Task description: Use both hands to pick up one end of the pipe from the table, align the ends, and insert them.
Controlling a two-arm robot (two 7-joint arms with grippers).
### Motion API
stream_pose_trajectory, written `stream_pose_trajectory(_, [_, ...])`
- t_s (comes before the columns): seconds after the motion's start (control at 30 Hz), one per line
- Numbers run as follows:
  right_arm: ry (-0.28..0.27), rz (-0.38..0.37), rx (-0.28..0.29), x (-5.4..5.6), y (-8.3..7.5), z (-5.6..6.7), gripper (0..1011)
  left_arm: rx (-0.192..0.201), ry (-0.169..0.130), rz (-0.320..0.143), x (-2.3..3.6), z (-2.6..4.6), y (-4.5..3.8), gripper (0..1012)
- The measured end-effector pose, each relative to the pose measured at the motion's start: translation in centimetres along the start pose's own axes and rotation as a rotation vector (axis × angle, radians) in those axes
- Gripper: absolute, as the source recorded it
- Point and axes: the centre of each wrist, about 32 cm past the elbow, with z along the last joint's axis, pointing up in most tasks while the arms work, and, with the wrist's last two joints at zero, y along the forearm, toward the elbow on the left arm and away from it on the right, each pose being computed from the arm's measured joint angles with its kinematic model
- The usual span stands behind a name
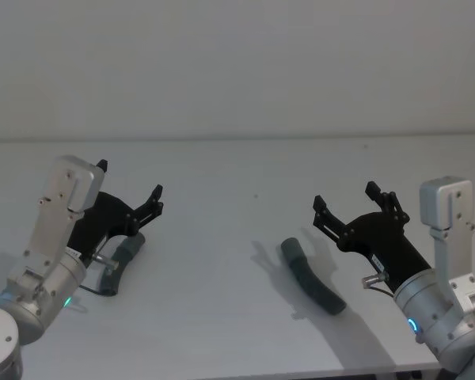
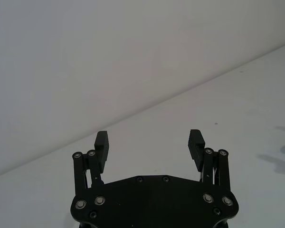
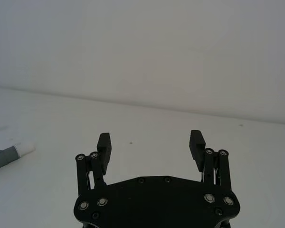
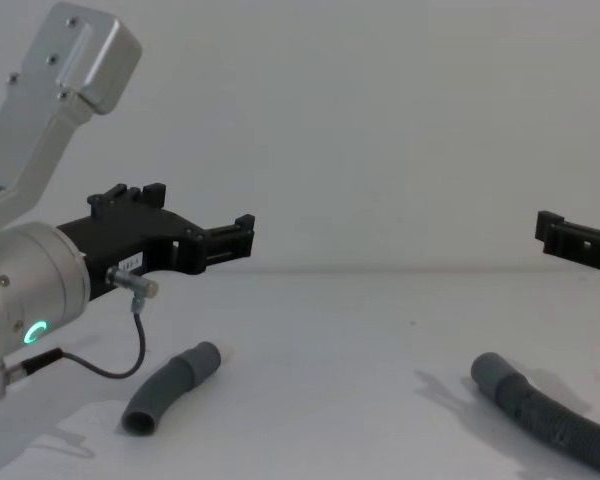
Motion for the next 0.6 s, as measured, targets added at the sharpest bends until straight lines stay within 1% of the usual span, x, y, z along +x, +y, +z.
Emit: stream_pose_trajectory(0.6, [0.0,0.0,0.0,0.0,0.0,0.0,1000,0.0,0.0,0.0,0.0,0.0,0.0,1001])
